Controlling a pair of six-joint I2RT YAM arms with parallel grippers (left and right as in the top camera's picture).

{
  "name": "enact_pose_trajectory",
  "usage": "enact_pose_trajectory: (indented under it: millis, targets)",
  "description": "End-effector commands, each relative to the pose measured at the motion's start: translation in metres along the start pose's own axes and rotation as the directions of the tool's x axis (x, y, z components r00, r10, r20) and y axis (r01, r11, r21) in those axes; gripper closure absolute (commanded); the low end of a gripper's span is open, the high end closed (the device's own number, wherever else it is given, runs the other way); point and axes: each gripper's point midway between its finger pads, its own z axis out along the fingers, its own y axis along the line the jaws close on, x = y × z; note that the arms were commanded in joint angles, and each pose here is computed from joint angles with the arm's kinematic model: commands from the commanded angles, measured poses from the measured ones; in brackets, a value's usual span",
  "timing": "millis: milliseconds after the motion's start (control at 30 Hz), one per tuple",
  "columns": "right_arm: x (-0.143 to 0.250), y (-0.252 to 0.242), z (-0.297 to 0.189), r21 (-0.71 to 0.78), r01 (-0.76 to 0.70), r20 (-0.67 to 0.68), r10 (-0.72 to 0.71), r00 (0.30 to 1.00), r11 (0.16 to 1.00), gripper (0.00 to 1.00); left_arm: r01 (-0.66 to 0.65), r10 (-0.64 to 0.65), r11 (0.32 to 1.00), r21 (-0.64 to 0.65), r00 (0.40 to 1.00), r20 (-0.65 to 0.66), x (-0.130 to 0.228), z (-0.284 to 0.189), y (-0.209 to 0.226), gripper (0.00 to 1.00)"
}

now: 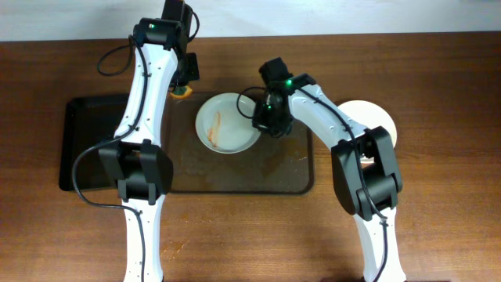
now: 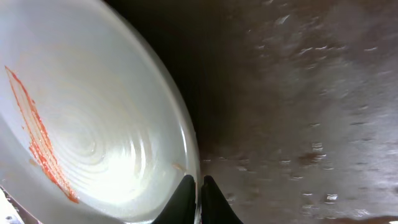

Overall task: Clean dirty plates on tray and stack at the side
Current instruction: 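Scrub the last plate with the sponge in the left gripper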

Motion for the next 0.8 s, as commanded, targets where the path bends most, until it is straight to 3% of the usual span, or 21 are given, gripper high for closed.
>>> enact_pose_trajectory:
  millis: [0,67,167,200,233,267,400,533,667,700,767]
  targets:
    - [-0.006,-0.002,0.005,0.047,-0.038,0.058,0.035,0.998,0.998,0.75,-0.002,0.002,1.0,0.015,1.0,0.004,-0.001,-0.007,0.001,0.99]
    - [-0.011,-0.007,0.008,0.073,-0.032,0.083,0.026,0.996,0.997,0.74,-0.003,0.003,1.0,0.02,1.0,-0.007,0.001,-0.006,0.001,0.99]
    - [0.001,-0.005,0.033,0.027,-0.038,-0.006,0.039,0.999,0.999,0.75,-0.013,0.015,0.999,0.033,0.999,-0.052,0.012,0.006,-0.003,0.99]
    - [0.004,-0.004,0.037,0.016,-0.039,-0.022,0.04,0.999,0.999,0.81,-0.045,0.049,0.997,0.06,0.997,-0.065,0.015,0.01,-0.008,0.99]
    - [0.004,-0.004,0.038,0.016,-0.04,-0.024,0.04,0.999,0.999,0.96,-0.062,0.069,0.994,0.088,0.995,-0.073,0.017,0.013,-0.013,0.99]
    - [0.004,-0.004,0.038,0.017,-0.04,-0.024,0.04,0.999,0.999,0.96,-0.062,0.07,0.994,0.094,0.994,-0.082,0.019,0.016,-0.014,0.99]
    - [0.004,-0.006,0.037,0.019,-0.043,-0.027,0.044,0.999,0.999,0.96,-0.245,0.284,0.93,0.273,0.952,-0.112,0.046,0.061,-0.046,0.99]
    - [0.004,-0.005,0.037,0.018,-0.04,-0.026,0.04,0.999,0.999,0.96,-0.4,0.445,0.866,0.299,0.89,-0.098,0.076,0.109,-0.059,1.0]
    - [0.004,-0.005,0.037,0.018,-0.04,-0.026,0.04,0.999,0.999,0.96,-0.41,0.489,0.854,0.321,0.843,-0.224,0.123,0.118,-0.062,0.99]
    - [0.004,-0.005,0.037,0.018,-0.039,-0.025,0.04,0.999,0.999,0.95,-0.434,0.547,0.822,0.368,0.782,-0.299,0.15,0.107,-0.066,0.99]
    - [0.004,-0.005,0.037,0.018,-0.036,-0.026,0.036,0.999,0.999,0.96,-0.443,0.654,0.717,0.537,0.693,-0.301,0.18,0.086,-0.083,0.99]
